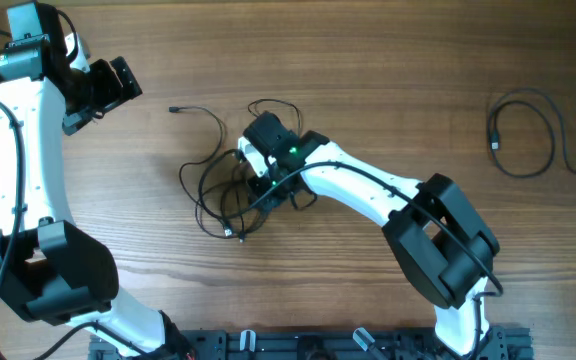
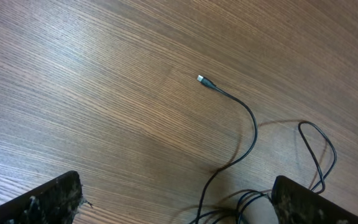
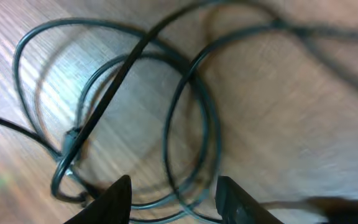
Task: Untangle cables
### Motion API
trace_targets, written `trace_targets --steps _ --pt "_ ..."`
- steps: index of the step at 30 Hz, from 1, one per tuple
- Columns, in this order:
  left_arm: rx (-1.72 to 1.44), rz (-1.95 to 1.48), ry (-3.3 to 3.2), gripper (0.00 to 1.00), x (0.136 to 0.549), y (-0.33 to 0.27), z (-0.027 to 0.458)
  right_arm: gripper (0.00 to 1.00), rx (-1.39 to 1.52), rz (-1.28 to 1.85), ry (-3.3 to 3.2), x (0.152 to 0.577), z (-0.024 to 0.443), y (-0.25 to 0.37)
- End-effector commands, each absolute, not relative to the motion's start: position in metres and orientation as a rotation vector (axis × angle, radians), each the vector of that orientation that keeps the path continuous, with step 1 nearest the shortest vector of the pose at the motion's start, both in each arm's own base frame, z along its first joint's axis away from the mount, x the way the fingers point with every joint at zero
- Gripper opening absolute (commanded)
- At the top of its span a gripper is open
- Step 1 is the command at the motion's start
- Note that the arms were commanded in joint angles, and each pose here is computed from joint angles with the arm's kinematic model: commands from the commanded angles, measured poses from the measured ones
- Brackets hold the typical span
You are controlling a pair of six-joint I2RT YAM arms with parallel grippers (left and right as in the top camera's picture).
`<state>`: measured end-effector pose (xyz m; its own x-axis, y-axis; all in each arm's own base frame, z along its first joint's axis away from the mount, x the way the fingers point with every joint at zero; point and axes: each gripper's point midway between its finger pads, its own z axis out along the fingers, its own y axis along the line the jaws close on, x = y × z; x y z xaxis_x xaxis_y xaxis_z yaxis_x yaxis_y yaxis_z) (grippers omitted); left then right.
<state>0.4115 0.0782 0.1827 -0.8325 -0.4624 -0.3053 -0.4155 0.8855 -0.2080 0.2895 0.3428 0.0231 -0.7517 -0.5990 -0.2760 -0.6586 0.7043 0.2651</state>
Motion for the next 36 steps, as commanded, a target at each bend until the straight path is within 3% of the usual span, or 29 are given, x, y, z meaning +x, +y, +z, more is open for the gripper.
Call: trace_targets --steps 1,8,19,20,22,24,30,36 --pt "-0.663 -0.211 2.695 1.00 0.413 0.077 0.185 0.45 -1.192 0.306 2.606 0.310 0.017 0.337" --pt "-0.663 -0.211 2.695 1.00 0.413 0.077 0.185 0.38 -1.259 0.274 2.601 0.306 0.003 0.337" --pt "-0.663 -0.211 2.695 1.00 0.413 0.077 0.185 0.39 -1.365 0.041 2.529 0.302 -0.019 0.339" --pt "-0.663 -0.211 2.695 1.00 0.413 0.077 0.185 0.36 -1.347 -0.008 2.517 0.308 -0.018 0.336" --pt "-0.663 -0.211 2.695 1.00 0.413 0.077 0.185 0.05 -1.286 -0.210 2.481 0.328 -0.013 0.316" --pt "-0.663 -0.211 2.695 1.00 0.413 0.077 0.185 0.04 -1.238 -0.353 2.452 0.343 -0.008 0.300" --pt "-0.663 -0.211 2.695 1.00 0.413 0.077 0.185 0.04 -1.105 -0.347 2.360 0.376 0.043 0.308" --pt "-0.663 -0.211 2.695 1.00 0.413 0.077 0.185 0.04 -0.983 -0.237 2.212 0.398 0.135 0.325"
